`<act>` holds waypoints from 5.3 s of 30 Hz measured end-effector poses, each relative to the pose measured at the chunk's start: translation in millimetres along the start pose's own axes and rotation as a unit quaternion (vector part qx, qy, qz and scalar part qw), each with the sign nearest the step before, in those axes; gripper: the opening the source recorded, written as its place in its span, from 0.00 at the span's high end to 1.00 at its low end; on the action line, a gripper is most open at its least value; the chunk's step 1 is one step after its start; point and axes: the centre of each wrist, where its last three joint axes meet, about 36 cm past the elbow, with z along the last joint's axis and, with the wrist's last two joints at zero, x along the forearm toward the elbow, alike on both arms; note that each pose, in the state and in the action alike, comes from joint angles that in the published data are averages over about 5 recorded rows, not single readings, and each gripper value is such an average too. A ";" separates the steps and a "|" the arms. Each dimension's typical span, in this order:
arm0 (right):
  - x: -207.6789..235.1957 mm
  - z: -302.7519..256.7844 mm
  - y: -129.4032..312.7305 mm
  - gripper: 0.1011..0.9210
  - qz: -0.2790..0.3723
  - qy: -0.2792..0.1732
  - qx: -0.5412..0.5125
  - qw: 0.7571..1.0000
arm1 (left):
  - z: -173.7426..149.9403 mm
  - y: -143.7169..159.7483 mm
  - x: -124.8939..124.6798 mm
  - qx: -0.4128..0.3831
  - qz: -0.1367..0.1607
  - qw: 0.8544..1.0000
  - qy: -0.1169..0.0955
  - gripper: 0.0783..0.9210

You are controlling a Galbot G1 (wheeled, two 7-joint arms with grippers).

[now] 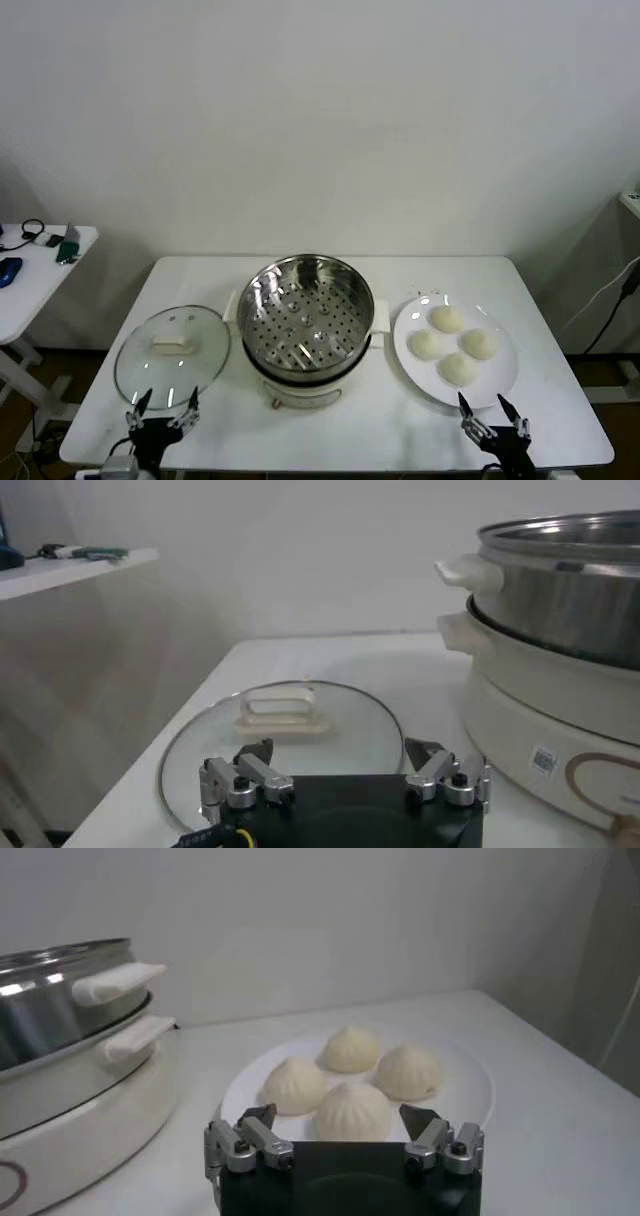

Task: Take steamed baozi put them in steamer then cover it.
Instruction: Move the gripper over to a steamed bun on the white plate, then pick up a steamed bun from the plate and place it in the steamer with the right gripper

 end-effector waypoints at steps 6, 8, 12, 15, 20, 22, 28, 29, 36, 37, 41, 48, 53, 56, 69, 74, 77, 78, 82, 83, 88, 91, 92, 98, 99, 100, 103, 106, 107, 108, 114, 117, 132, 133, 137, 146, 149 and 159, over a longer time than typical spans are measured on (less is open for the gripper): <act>-50.9 -48.9 -17.4 0.12 -0.018 0.000 0.069 0.997 | -4.7 -4.2 -1.0 0.003 0.007 1.000 -0.007 0.12; -73.2 -72.5 -23.7 0.12 -0.036 0.005 0.111 0.993 | -6.9 -5.7 -0.9 0.002 0.011 1.000 -0.011 0.12; -116.6 -123.8 -32.4 0.12 -0.082 0.018 0.209 0.974 | -10.4 -6.6 0.1 -0.001 0.015 1.000 -0.017 0.12; -145.7 -163.0 -35.5 0.12 -0.121 0.028 0.291 0.949 | -11.9 -6.6 0.8 -0.002 0.016 1.000 -0.021 0.12; -180.4 -214.6 -44.5 0.12 -0.190 0.064 0.424 0.883 | -14.5 -8.4 1.1 -0.001 0.018 0.999 -0.028 0.12; -190.9 -231.4 -50.1 0.12 -0.217 0.083 0.470 0.851 | -14.9 -9.1 1.2 -0.001 0.018 0.999 -0.029 0.12; -218.2 -276.4 -68.7 0.12 -0.290 0.149 0.564 0.759 | -13.0 -9.5 0.1 -0.002 0.018 0.999 -0.031 0.12; -222.2 -282.9 -71.0 0.12 -0.299 0.161 0.574 0.745 | -12.2 -9.5 -0.1 -0.002 0.018 0.999 -0.031 0.12; -248.2 -317.1 -73.8 0.12 -0.343 0.245 0.614 0.667 | -10.9 -8.2 -0.9 -0.003 0.018 0.999 -0.031 0.12; -251.9 -319.1 -72.7 0.12 -0.347 0.256 0.616 0.659 | -11.2 -7.9 -1.0 -0.004 0.018 0.999 -0.032 0.12; -267.5 -323.1 -65.4 0.12 -0.360 0.290 0.623 0.632 | -13.1 -6.5 -1.3 -0.005 0.018 0.999 -0.033 0.12; -296.3 -319.0 -47.4 0.12 -0.371 0.328 0.625 0.604 | -11.7 -6.5 -1.0 -0.005 0.017 0.999 -0.033 0.12; -316.1 -310.3 -36.3 0.12 -0.373 0.343 0.624 0.596 | -9.6 -7.0 -0.5 -0.004 0.015 0.999 -0.032 0.12; -327.5 -303.2 -30.4 0.12 -0.374 0.349 0.622 0.593 | -8.3 -6.8 -0.4 -0.004 0.013 0.999 -0.032 0.12; -360.2 -267.4 -17.3 0.12 -0.374 0.369 0.612 0.591 | -1.5 -7.4 0.4 -0.007 0.012 1.000 -0.023 0.12; -366.8 -258.9 -16.5 0.12 -0.370 0.370 0.611 0.594 | -1.4 -7.2 -0.1 -0.007 0.012 1.000 -0.023 0.12; -369.1 -253.6 -17.1 0.12 -0.369 0.371 0.609 0.596 | -0.5 -7.1 -1.0 -0.008 0.013 1.000 -0.022 0.12; -369.6 -251.7 -17.5 0.12 -0.369 0.373 0.608 0.596 | -0.2 -7.1 -1.4 -0.009 0.013 1.000 -0.022 0.12; -371.0 -247.5 -20.4 0.17 -0.366 0.376 0.605 0.599 | 0.2 -7.2 -2.7 -0.009 0.015 1.000 -0.023 0.12; -371.4 -247.5 -21.0 0.19 -0.365 0.377 0.604 0.600 | 0.1 -7.2 -2.8 -0.009 0.015 1.000 -0.024 0.12; -372.5 -249.4 -20.9 0.25 -0.365 0.373 0.603 0.604 | -1.2 -6.4 -3.8 -0.010 0.015 0.999 -0.026 0.12; -372.9 -251.4 -19.0 0.25 -0.367 0.369 0.602 0.606 | -1.3 -6.2 -4.0 -0.010 0.015 0.999 -0.027 0.12; -373.0 -252.8 -18.0 0.25 -0.369 0.367 0.602 0.606 | -1.1 -6.3 -3.9 -0.010 0.015 0.999 -0.027 0.12; -371.5 -268.9 -13.6 0.25 -0.378 0.352 0.607 0.605 | 0.9 -7.3 -2.2 -0.011 0.016 0.999 -0.027 0.12; -370.6 -273.8 -12.7 0.25 -0.379 0.347 0.609 0.604 | 1.0 -7.4 -1.8 -0.011 0.016 0.999 -0.028 0.12; -369.4 -279.8 -11.5 0.25 -0.381 0.342 0.612 0.603 | 1.1 -7.4 -1.3 -0.011 0.016 0.999 -0.028 0.12; -364.4 -304.6 -4.1 0.25 -0.388 0.322 0.627 0.594 | 1.5 -7.5 -0.5 -0.012 0.016 0.999 -0.030 0.12; -356.5 -341.3 11.2 0.25 -0.396 0.293 0.654 0.574 | 2.1 -8.4 -0.2 -0.013 0.016 0.999 -0.031 0.12; -352.9 -356.1 17.9 0.25 -0.399 0.281 0.666 0.565 | 2.2 -8.9 -0.2 -0.014 0.016 0.999 -0.031 0.12; -348.9 -371.4 25.0 0.25 -0.401 0.268 0.678 0.555 | 2.2 -9.4 -0.3 -0.014 0.016 0.999 -0.031 0.12; -312.8 -463.6 84.1 0.25 -0.421 0.173 0.754 0.474 | 1.8 -10.9 -1.4 -0.013 0.016 0.999 -0.033 0.12; -290.6 -495.7 123.7 0.25 -0.435 0.121 0.787 0.421 | 1.5 -11.0 -2.5 -0.013 0.016 0.999 -0.034 0.12; -266.5 -461.3 289.8 0.25 -0.499 0.005 0.850 0.168 | -0.8 -10.3 0.5 -0.022 0.015 0.999 -0.041 0.12; -270.5 -454.2 295.8 0.25 -0.500 0.003 0.851 0.158 | -0.9 -9.6 1.0 -0.023 0.015 0.999 -0.041 0.12; -287.0 -426.8 314.8 0.25 -0.506 0.000 0.853 0.131 | 0.1 -7.7 2.3 -0.026 0.013 0.999 -0.042 0.12; -315.9 -372.5 339.1 0.25 -0.511 0.000 0.853 0.104 | 5.1 -9.5 1.4 -0.025 0.012 0.999 -0.042 0.12; -322.7 -360.8 341.8 0.25 -0.512 0.004 0.854 0.098 | 5.8 -10.0 0.8 -0.025 0.013 0.999 -0.042 0.12; -330.1 -353.4 343.2 0.16 -0.518 0.002 0.850 0.099 | 7.8 -11.2 2.2 -0.023 0.012 0.999 -0.041 0.12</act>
